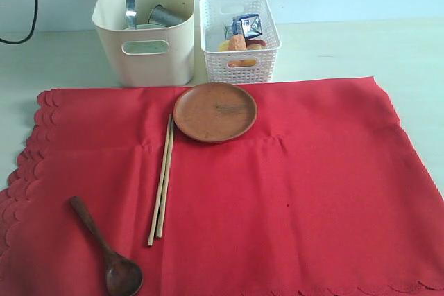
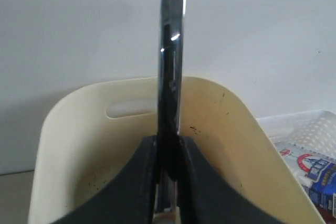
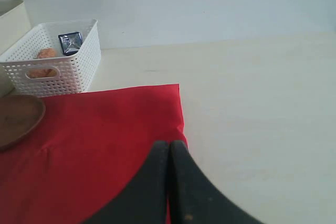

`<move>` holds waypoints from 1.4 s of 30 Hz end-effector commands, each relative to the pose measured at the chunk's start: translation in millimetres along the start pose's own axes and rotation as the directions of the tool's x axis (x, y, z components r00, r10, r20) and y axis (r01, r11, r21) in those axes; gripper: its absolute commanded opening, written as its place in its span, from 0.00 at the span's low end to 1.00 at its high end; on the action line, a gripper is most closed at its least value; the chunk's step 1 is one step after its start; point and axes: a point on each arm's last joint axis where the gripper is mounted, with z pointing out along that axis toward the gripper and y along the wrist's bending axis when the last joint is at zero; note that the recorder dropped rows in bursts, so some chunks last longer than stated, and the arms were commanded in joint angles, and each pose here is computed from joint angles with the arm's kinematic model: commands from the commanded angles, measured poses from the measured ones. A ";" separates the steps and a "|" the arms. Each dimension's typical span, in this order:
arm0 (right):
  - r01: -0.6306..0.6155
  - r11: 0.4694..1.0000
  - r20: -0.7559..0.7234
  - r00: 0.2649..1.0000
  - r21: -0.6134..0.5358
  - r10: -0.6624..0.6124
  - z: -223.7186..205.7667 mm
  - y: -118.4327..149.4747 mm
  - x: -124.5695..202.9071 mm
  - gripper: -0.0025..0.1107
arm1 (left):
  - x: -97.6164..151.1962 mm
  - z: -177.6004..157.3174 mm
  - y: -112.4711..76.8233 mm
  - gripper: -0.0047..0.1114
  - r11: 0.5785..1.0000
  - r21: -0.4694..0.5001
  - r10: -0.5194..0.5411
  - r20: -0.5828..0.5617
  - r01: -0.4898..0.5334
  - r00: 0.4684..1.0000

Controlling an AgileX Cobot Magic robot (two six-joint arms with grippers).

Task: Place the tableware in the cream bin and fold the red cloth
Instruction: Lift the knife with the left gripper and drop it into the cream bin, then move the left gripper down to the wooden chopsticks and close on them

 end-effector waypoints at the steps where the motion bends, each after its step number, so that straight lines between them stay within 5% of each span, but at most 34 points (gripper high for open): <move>1: 0.005 1.000 0.011 1.000 0.008 -0.005 0.0 -0.6 0.4 0.02 | 8.2 13.2 1.5 0.04 0.999 0.004 -0.032 -0.027 0.032 0.999; 11: 0.005 1.000 0.011 1.000 0.008 -0.005 0.0 -0.6 0.4 0.02 | 25.5 21.1 0.5 0.06 0.999 0.017 -0.046 -0.112 0.048 0.993; 19: 0.005 1.000 0.011 1.000 0.008 -0.005 0.0 -0.6 0.4 0.02 | 28.2 19.9 -0.8 0.39 0.999 0.030 -0.031 -0.152 0.035 0.988; 23: 0.005 1.000 0.011 1.000 0.008 -0.005 0.0 -0.6 0.4 0.02 | 10.6 8.6 -3.3 0.48 0.999 0.036 -0.029 -0.113 0.033 0.993; 28: 0.005 1.000 0.011 1.000 0.008 -0.005 0.0 -0.6 0.4 0.02 | -27.1 -23.9 -9.6 0.48 0.998 0.056 0.043 -0.068 -0.039 0.997; 32: 0.005 1.000 0.011 1.000 0.008 -0.005 0.0 -0.6 0.4 0.02 | -48.4 -60.0 -15.6 0.48 0.990 0.096 0.116 -0.152 -0.102 0.982; 42: 0.005 1.000 0.011 1.000 0.008 -0.005 0.0 -0.6 0.4 0.02 | -57.0 -113.1 -23.5 0.48 0.969 0.189 0.221 -0.377 -0.159 0.900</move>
